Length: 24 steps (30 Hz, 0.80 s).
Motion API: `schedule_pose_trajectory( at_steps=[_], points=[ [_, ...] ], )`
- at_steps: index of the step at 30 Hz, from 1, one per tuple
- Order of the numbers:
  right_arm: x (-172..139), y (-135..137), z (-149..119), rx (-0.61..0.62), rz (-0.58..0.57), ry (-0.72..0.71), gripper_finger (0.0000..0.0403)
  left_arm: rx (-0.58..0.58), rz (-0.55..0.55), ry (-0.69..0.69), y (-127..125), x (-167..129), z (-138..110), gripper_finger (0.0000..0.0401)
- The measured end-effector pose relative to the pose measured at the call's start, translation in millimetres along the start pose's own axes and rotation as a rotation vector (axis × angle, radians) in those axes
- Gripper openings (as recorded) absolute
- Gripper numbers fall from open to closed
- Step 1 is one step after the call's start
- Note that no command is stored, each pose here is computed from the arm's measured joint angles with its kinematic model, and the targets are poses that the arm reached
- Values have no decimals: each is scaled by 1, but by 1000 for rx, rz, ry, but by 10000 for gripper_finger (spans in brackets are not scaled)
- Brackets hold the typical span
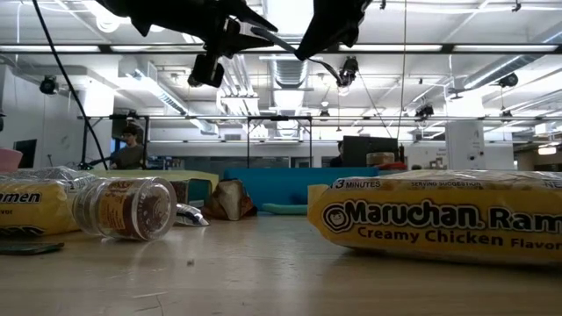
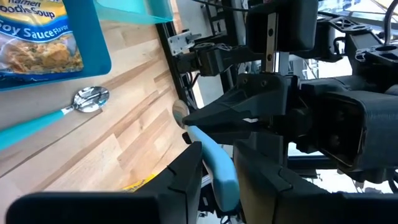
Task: Pick & Place Food Item
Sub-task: Put the light blue spoon into the yellow transparent bin
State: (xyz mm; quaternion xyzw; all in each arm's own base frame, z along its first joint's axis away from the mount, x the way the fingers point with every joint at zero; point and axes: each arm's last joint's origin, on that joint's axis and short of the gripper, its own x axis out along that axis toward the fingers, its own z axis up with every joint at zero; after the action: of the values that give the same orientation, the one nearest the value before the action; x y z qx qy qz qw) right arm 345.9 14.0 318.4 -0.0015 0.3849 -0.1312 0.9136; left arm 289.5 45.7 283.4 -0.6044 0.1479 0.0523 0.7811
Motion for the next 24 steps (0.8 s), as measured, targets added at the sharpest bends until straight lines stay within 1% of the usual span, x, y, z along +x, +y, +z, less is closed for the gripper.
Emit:
schedule_pose_trajectory(
  at_steps=[10,13,17,24],
  points=[
    [0,1,0,4,13,2,11,2,0,4,0,0,0,97],
    [-2,1,1,7,27,2,11,8,2,8,1,0,0,81],
    [-7,0,5,-2,27,3,29,24,7,13,1,0,-1,40],
    [-15,-1,12,-42,39,2,44,46,-11,19,-1,-1,-1,40]
  ],
)
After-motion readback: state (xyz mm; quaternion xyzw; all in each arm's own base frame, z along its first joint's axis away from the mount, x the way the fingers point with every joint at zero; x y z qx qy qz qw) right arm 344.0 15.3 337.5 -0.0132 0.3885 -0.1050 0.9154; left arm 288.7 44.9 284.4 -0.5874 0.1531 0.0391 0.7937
